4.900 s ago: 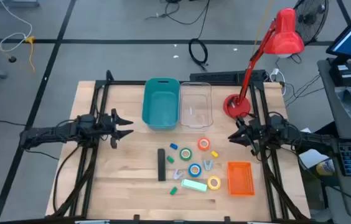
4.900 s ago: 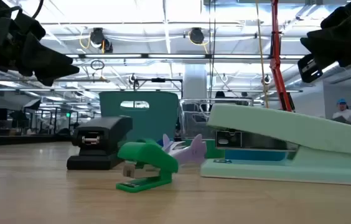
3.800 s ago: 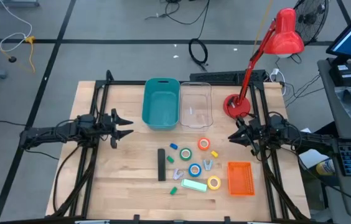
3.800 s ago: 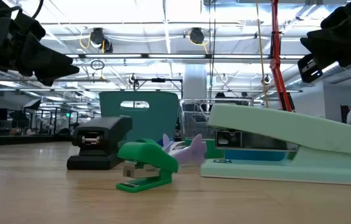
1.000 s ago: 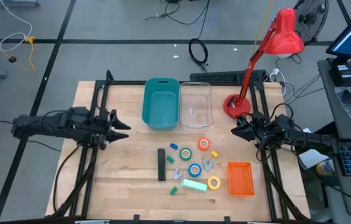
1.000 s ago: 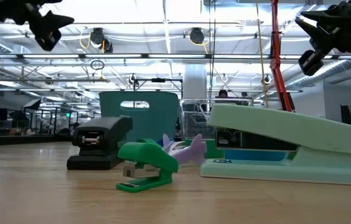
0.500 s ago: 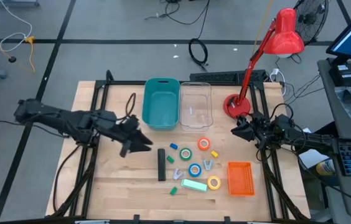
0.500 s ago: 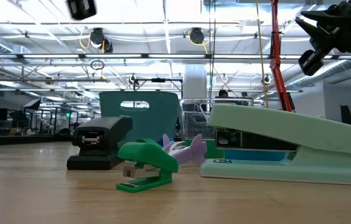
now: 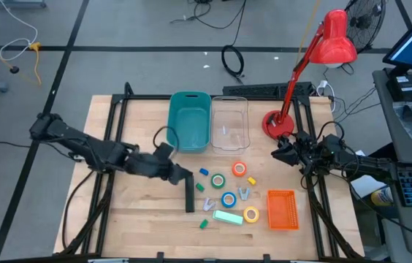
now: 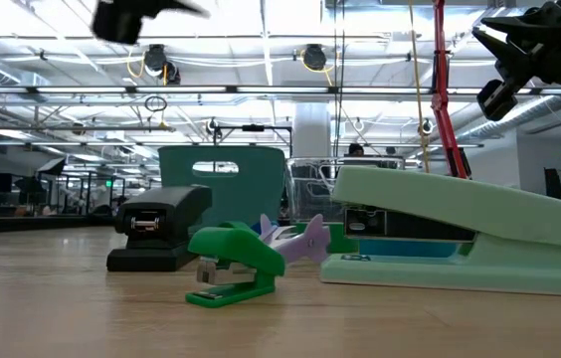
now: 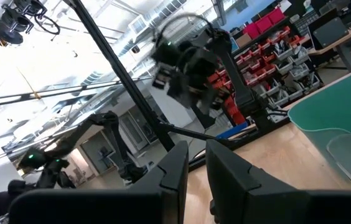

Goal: Pick and place Stapler, Stapler remover, tape
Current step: Put the large black stapler into the green bin

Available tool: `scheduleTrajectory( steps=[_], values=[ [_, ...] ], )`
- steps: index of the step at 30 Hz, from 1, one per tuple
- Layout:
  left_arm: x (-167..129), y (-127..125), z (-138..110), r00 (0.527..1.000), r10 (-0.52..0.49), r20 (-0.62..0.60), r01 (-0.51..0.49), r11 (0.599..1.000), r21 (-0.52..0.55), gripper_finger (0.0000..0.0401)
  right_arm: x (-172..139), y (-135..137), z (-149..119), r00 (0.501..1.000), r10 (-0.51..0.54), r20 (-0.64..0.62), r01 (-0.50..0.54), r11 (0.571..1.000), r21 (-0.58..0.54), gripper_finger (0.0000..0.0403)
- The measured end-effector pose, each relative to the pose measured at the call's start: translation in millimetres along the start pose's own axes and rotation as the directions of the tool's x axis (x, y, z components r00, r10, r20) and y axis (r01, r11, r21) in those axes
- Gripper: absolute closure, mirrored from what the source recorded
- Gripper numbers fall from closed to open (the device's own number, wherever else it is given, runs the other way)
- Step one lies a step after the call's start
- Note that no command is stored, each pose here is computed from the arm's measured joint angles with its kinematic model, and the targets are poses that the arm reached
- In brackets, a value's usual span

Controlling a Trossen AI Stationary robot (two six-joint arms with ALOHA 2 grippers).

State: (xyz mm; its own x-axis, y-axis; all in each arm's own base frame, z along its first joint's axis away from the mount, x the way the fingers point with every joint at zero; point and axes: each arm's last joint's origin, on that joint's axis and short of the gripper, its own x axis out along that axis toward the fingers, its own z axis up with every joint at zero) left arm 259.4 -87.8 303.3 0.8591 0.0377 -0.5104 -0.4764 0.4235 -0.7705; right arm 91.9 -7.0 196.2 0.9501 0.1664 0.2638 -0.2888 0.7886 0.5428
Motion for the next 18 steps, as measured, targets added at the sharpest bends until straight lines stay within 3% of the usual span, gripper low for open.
scheduleTrajectory(
  steps=[8, 13, 18],
  values=[
    [31, -28, -14, 0.978, 0.210, -0.012, -0.211, 0.974, -0.086, 0.0203, 0, 0, 0, 1.000, 0.000, 0.000, 0.000, 1.000, 0.000, 0.0353],
    [56, -19, -28, 0.904, 0.415, -0.102, -0.427, 0.887, -0.176, 0.0203, 0, 0, 0, 1.000, 0.000, -0.001, 0.000, 1.000, 0.000, 0.0353],
    [83, -5, -46, 0.837, 0.505, -0.212, -0.544, 0.809, -0.222, 0.0203, 0, 0, 0, 1.000, 0.000, -0.001, 0.000, 1.000, 0.000, 0.0353]
  ],
)
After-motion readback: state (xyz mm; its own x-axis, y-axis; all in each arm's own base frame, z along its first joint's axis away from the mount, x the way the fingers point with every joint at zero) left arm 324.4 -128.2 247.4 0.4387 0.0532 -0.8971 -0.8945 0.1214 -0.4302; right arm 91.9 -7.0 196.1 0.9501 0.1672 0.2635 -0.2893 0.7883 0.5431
